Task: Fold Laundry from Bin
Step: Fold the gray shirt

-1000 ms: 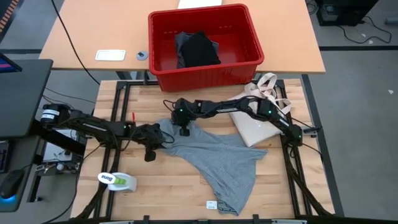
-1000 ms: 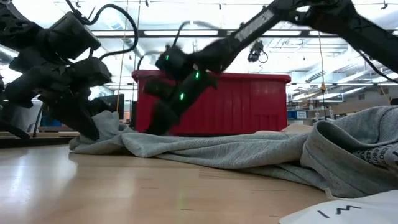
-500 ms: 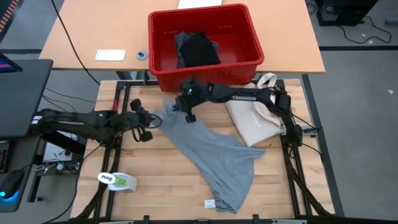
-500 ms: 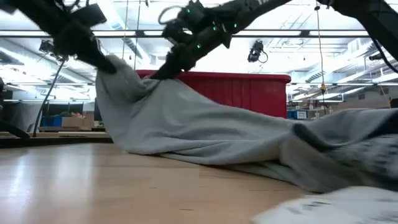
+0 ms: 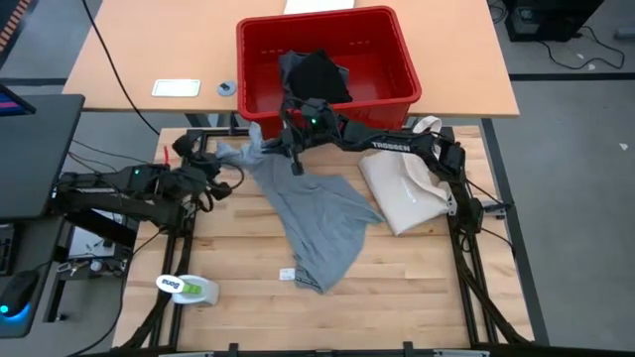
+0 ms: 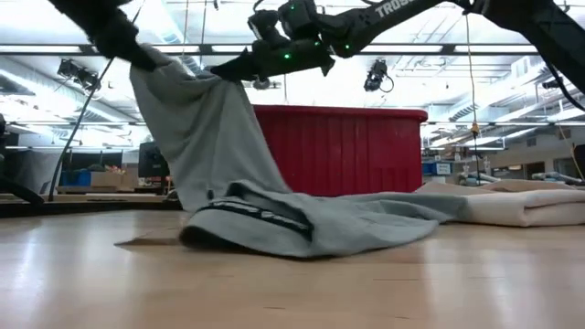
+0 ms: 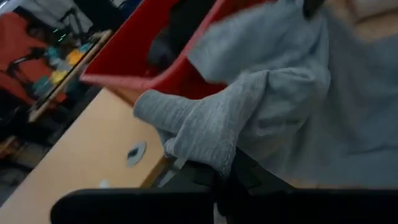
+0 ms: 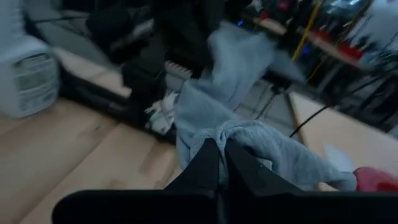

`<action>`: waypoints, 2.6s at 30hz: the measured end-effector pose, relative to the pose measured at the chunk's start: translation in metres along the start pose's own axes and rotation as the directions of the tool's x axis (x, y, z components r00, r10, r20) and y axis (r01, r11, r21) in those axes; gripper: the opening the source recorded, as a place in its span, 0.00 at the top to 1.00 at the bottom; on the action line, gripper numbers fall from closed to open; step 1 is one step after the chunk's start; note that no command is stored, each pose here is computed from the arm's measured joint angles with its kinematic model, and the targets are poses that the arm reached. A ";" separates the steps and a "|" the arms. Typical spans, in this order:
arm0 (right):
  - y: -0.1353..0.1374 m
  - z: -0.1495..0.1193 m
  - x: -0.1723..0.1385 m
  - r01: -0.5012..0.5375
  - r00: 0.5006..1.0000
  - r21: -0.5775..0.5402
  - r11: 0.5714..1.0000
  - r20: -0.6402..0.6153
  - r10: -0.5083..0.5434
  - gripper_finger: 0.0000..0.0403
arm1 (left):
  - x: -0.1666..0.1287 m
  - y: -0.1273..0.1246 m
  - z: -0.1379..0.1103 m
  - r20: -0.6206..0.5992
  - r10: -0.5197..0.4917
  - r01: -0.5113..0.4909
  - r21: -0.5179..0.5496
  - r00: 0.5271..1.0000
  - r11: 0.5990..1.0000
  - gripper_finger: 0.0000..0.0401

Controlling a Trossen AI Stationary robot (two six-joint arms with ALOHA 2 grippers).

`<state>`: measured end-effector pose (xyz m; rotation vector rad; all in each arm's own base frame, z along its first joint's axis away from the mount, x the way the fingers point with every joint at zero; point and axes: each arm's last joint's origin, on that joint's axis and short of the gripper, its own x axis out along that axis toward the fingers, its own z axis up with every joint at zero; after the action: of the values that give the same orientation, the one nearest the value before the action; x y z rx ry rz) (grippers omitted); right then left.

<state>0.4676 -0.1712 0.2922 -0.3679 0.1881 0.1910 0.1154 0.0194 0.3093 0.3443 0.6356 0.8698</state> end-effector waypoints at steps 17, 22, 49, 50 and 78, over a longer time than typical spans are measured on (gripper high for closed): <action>-0.003 -0.020 -0.087 -0.235 0.812 0.070 0.969 -0.534 0.236 0.95 | 0.044 -0.082 0.054 0.167 -0.533 0.508 0.171 0.829 0.844 0.97; 0.018 -0.027 -0.096 -0.341 0.687 0.204 0.918 -0.613 0.391 0.96 | 0.068 -0.122 0.058 0.146 -0.623 0.593 0.204 0.768 0.779 0.97; 0.203 -0.037 -0.107 -0.337 0.555 0.357 0.871 -0.672 0.490 0.91 | 0.060 -0.198 0.056 0.075 -0.857 0.825 0.238 0.511 0.513 0.97; 0.211 -0.040 -0.106 -0.332 0.549 0.371 0.867 -0.672 0.498 0.90 | 0.061 -0.204 0.054 0.071 -0.859 0.832 0.219 0.507 0.509 0.96; 0.226 -0.040 -0.102 0.029 0.649 0.310 0.950 -0.729 0.219 0.55 | 0.051 -0.214 0.047 0.074 -0.765 0.755 0.127 0.639 0.643 0.36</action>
<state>0.3143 0.0057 0.2016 -0.1113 1.0766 0.0983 0.2976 -0.0716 0.2138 0.1661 0.6247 -0.0095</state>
